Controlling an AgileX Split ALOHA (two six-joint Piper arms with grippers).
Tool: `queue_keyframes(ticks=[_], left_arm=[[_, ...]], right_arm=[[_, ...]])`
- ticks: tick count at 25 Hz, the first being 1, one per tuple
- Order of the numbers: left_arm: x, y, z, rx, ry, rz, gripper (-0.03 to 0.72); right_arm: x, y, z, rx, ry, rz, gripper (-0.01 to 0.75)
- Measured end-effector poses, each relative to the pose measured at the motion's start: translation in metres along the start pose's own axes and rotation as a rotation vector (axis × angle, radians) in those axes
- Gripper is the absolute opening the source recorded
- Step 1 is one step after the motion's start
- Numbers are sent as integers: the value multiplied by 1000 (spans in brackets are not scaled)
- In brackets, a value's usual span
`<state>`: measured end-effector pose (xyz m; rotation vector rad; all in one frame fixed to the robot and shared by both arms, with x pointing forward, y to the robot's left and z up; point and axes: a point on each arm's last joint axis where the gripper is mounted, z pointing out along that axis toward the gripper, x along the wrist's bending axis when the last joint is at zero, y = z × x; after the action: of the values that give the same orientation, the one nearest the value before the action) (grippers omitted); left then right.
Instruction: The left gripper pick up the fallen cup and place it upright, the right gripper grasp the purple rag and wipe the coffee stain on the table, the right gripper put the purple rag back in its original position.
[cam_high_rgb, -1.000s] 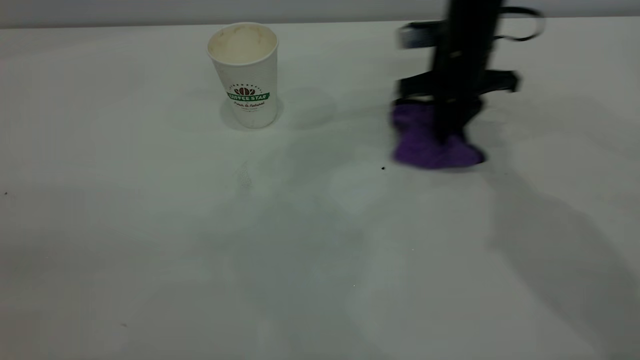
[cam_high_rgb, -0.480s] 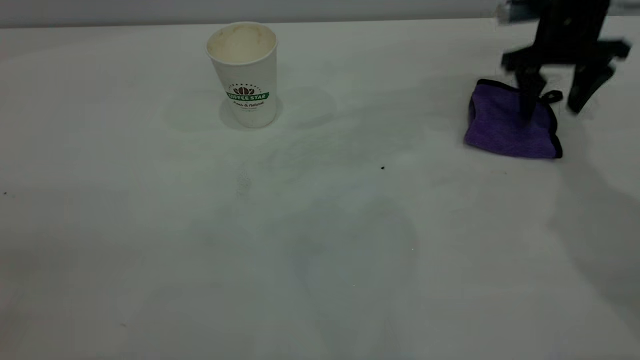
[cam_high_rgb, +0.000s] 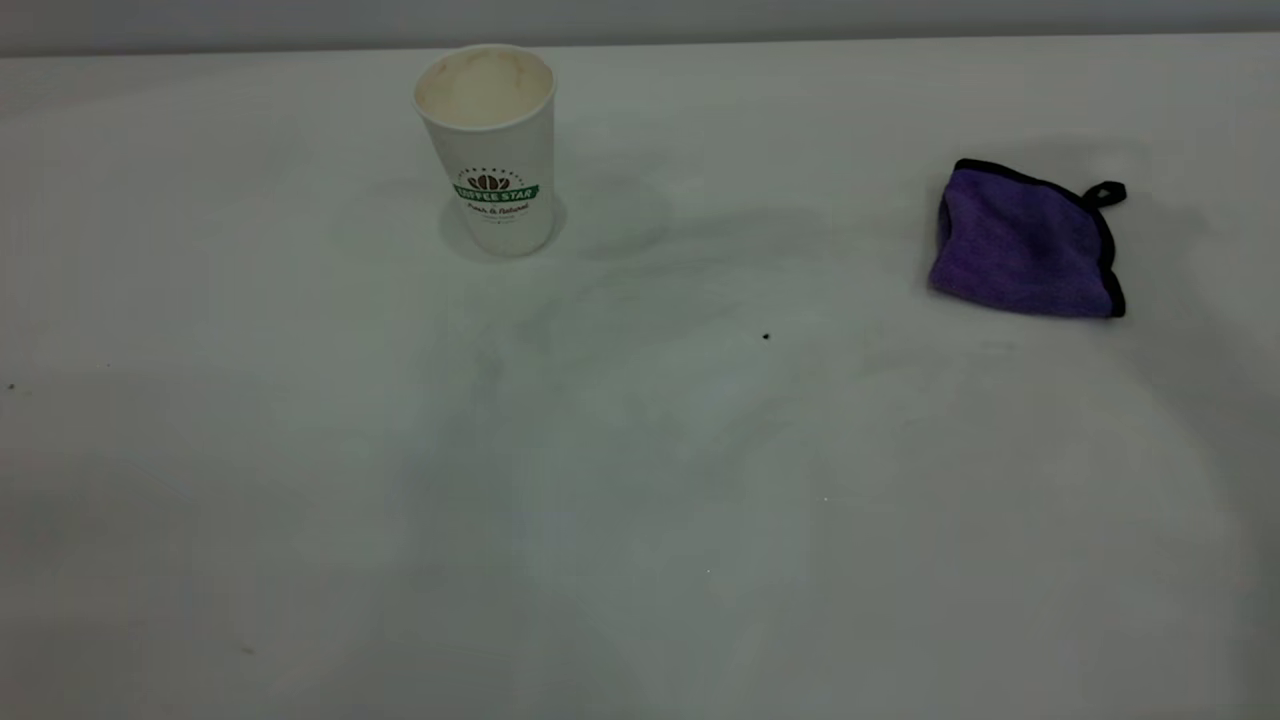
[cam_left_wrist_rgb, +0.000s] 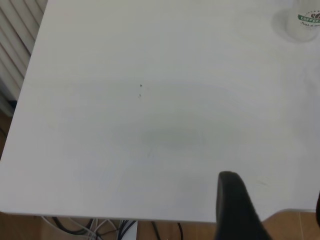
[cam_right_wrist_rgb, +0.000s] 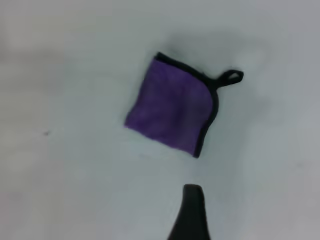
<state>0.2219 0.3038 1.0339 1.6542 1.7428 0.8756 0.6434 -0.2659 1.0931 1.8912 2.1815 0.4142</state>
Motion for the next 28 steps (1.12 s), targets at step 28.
queue_keyframes(ticks=[28], left_arm=[[0,0,0,0,0,0,449]], right_arm=[[28,-373,-84,-432,0,-34,689]])
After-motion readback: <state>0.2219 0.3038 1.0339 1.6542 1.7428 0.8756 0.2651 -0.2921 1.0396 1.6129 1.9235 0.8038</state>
